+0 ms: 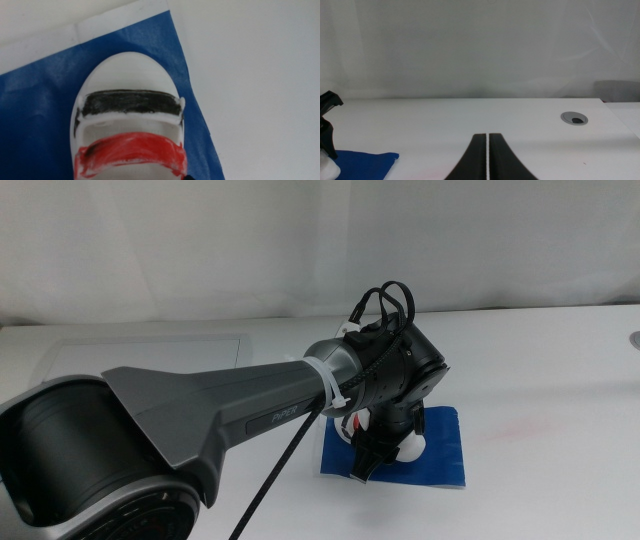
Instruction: Use one arm to grab the shoe from the table and place it on the mat.
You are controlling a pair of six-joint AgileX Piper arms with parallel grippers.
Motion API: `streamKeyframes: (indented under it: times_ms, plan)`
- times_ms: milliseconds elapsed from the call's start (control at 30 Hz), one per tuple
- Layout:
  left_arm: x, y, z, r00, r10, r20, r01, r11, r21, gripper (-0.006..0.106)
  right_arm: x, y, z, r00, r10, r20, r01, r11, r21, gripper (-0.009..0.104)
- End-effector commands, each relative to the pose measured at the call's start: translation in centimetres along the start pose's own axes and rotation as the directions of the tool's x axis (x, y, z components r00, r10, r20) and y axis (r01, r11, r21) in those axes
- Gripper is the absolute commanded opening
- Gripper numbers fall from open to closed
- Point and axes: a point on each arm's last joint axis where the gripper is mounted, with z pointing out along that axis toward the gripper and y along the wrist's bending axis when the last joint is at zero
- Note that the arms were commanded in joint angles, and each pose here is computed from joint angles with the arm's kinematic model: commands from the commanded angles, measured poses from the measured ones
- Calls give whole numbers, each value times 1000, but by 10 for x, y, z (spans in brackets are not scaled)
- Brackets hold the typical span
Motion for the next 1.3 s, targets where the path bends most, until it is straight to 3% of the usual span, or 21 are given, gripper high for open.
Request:
streamKeyframes:
  times_ms: [0, 167, 300, 567, 600, 633, 733, 1067, 1267]
  plan:
    - [-1, -2, -1, 1000, 9, 8, -9, 1000, 10, -3, 13, 0, 1, 999, -6, -38, 6, 1000, 4, -2]
    - [-1, -1, -1, 1000, -13, 4, 13, 1000, -3, -3, 13, 0, 1, 999, -6, -38, 6, 1000, 4, -2]
    - [0, 6, -1, 999, -48, 3, 48, 996, -75, -3, 13, 0, 1, 999, -6, -38, 6, 1000, 4, -2]
    - [1, 6, 5, 999, -48, 6, 48, 996, -76, 0, 13, 0, 1, 999, -6, -38, 6, 1000, 4, -2]
    - [1, 6, 5, 999, -52, 1, 52, 996, -69, 15, 13, 0, 1, 999, -6, -38, 6, 1000, 4, -2]
    - [1, 4, 5, 999, -52, -5, 52, 997, -53, 46, 13, 0, 1, 999, -6, -38, 6, 1000, 4, -2]
    - [3, 1, 6, 998, -52, -25, 51, 999, -16, 92, 13, 0, 1, 999, -6, -38, 6, 1000, 4, -2]
    - [1, -5, 5, 998, -40, -44, 41, 998, 36, 93, 13, 0, 1, 999, -6, -38, 6, 1000, 4, -2]
    - [-11, -18, -18, 998, 47, 49, -54, 988, 145, 93, 13, 0, 1, 999, -6, -38, 6, 1000, 4, -2]
